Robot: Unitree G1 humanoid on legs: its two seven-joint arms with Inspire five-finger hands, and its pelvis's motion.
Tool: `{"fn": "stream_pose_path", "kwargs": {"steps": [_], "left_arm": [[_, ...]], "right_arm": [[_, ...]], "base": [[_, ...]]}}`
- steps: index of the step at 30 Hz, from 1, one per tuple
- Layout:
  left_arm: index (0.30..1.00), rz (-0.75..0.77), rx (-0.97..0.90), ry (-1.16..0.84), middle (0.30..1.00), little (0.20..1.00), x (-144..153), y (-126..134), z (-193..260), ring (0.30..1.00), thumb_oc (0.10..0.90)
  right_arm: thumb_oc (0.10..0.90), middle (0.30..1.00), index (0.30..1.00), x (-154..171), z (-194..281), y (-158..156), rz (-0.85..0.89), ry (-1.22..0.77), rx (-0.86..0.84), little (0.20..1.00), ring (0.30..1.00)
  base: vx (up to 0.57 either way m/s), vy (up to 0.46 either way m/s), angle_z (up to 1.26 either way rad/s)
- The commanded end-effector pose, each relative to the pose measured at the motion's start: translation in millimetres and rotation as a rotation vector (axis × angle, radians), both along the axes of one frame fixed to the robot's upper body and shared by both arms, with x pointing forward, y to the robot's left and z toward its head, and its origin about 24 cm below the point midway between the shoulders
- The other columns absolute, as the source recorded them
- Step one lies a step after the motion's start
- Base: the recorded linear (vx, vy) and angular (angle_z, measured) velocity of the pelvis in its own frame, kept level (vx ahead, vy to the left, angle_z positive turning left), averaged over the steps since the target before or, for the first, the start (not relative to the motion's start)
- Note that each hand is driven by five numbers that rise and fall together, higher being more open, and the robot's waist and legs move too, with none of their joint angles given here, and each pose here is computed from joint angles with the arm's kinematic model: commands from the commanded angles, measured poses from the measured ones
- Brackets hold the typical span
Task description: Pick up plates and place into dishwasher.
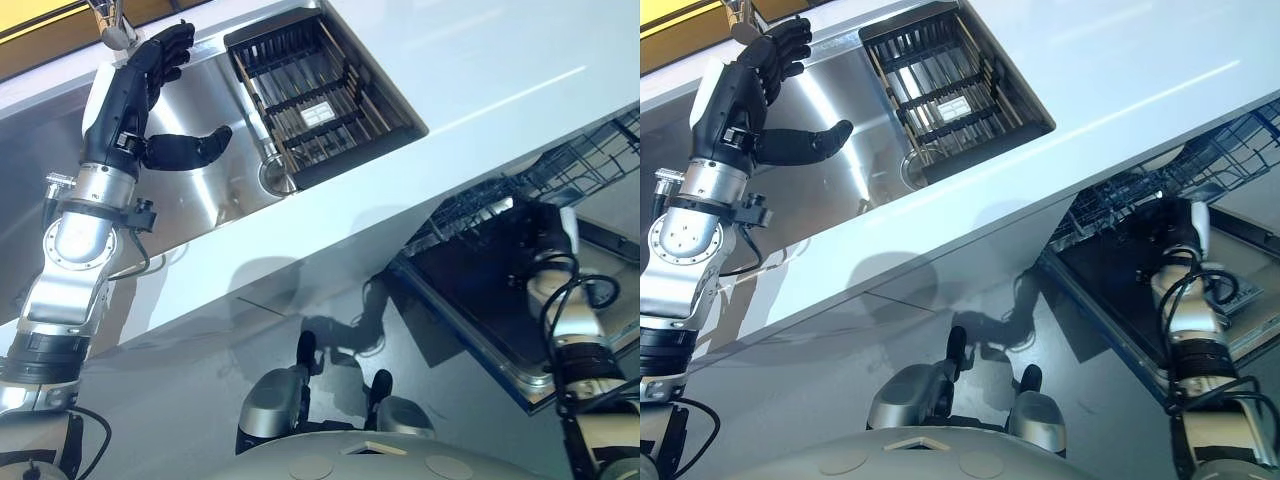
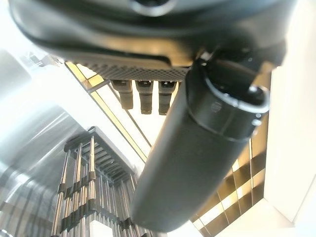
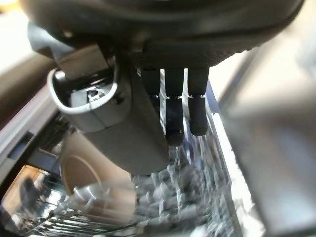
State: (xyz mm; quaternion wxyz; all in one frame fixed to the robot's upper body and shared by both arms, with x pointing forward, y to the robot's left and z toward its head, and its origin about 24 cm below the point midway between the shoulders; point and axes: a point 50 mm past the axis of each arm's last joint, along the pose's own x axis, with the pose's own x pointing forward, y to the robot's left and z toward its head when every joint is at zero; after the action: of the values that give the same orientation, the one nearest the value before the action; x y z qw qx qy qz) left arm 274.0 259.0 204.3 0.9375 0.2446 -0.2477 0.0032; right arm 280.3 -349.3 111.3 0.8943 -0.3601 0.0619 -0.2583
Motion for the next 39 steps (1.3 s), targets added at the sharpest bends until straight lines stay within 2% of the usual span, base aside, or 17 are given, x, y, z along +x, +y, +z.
{"fn": "stream_pose_path", "kwargs": {"steps": [1,4,18,22,25,31,34,39], "left_arm": [[0.900,-0.004,0.013,-0.140,0.900,0.900,-11,6,19,0.900,0.800],[0.900,0.002,0.018,-0.147,0.900,0.900,-12,8,22,0.900,0.800],[0.900,0.019,0.020,-0.161,0.900,0.900,-14,10,22,0.900,0.800],[0.900,0.023,0.023,-0.166,0.900,0.900,-14,13,22,0.900,0.800],[0.900,0.035,0.024,-0.172,0.900,0.900,-18,18,24,0.900,0.800],[0.900,0.070,0.040,-0.174,0.900,0.900,-27,29,23,0.900,0.800],[0.900,0.081,0.037,-0.176,0.900,0.900,-28,34,24,0.900,0.800],[0.900,0.092,0.045,-0.177,0.900,0.900,-26,37,28,0.900,0.800]], "right_arm": [[0.100,0.300,0.300,7,81,-14,0.033,-0.134,-0.302,0.200,0.300],[0.100,0.300,0.300,4,76,-23,0.002,-0.043,-0.319,0.200,0.300],[0.100,0.300,0.300,-4,55,-29,-0.020,0.057,-0.261,0.200,0.300],[0.100,0.300,0.300,-16,42,-46,-0.116,0.157,-0.290,0.200,0.300],[0.100,0.300,0.300,-34,24,-65,-0.237,0.224,-0.277,0.200,0.300],[0.100,0.300,0.300,-98,-32,-101,-0.546,0.220,-0.018,0.200,0.300],[0.100,0.300,0.300,-120,-49,-106,-0.648,0.210,0.065,0.200,0.300],[0.100,0.300,0.300,-168,-102,-103,-0.833,0.303,0.223,0.200,0.300]], "base": [[-0.05,0.008,-0.07],[-0.05,0.004,-0.07],[-0.02,0.002,-0.06],[0.02,0.004,-0.08],[0.00,0.000,0.00],[-0.01,-0.030,-0.03],[-0.01,-0.046,-0.07],[-0.01,-0.084,-0.15]]}}
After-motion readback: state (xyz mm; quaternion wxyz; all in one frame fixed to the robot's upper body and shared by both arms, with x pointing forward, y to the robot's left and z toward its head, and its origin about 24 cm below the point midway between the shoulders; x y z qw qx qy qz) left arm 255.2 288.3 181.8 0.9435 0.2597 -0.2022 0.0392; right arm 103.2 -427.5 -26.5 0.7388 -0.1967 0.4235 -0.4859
